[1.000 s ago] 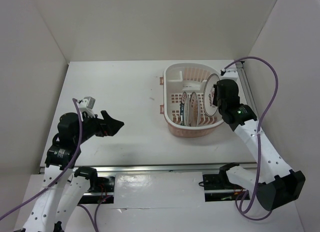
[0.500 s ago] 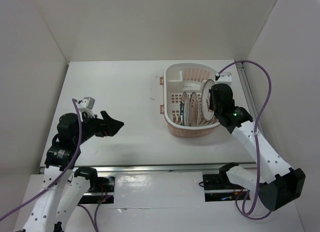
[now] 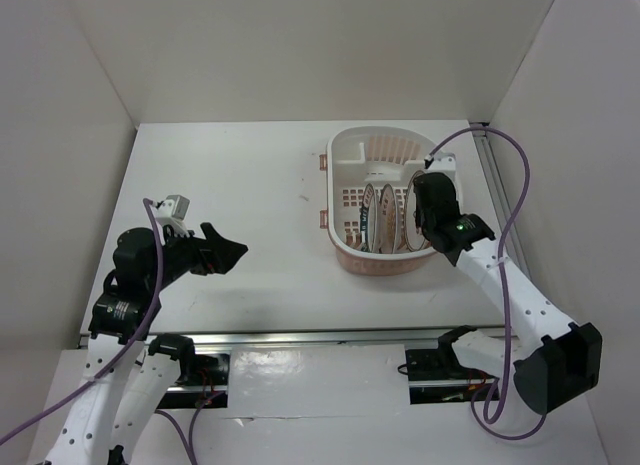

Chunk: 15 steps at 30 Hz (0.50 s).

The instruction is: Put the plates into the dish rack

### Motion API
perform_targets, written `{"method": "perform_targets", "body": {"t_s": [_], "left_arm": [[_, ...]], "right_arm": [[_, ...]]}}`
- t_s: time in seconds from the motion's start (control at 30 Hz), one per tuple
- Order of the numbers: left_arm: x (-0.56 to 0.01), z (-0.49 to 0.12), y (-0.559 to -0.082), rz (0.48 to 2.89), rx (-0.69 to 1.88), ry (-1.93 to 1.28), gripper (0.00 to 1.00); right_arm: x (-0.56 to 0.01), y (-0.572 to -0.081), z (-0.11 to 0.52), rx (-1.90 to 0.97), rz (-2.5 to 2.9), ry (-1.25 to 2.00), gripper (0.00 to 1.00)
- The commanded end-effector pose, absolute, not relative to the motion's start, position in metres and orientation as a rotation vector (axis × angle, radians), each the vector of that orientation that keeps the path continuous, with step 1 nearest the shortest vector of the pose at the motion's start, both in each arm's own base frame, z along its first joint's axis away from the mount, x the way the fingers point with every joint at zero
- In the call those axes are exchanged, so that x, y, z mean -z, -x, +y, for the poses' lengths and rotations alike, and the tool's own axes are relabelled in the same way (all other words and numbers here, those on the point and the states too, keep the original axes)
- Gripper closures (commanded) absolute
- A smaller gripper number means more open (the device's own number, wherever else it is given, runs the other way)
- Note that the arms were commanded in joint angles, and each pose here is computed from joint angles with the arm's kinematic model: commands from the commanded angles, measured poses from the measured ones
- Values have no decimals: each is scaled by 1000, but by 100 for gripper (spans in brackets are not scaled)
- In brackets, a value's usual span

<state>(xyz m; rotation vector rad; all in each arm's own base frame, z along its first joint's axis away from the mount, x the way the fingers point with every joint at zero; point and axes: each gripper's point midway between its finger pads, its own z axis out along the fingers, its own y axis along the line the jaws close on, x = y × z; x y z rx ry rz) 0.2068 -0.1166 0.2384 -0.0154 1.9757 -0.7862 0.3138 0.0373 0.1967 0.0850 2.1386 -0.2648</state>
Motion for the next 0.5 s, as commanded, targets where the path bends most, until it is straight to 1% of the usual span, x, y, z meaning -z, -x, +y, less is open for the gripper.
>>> {"method": "perform_targets", "body": {"t_s": [0.0, 0.47], "left_arm": [[-258, -118, -206, 1908, 780, -45, 0], [-262, -116, -205, 1890, 771, -43, 0]], "right_arm": [[-201, -318, 39, 256, 2104, -119, 100], [-185, -316, 48, 251, 2144, -93, 100]]}}
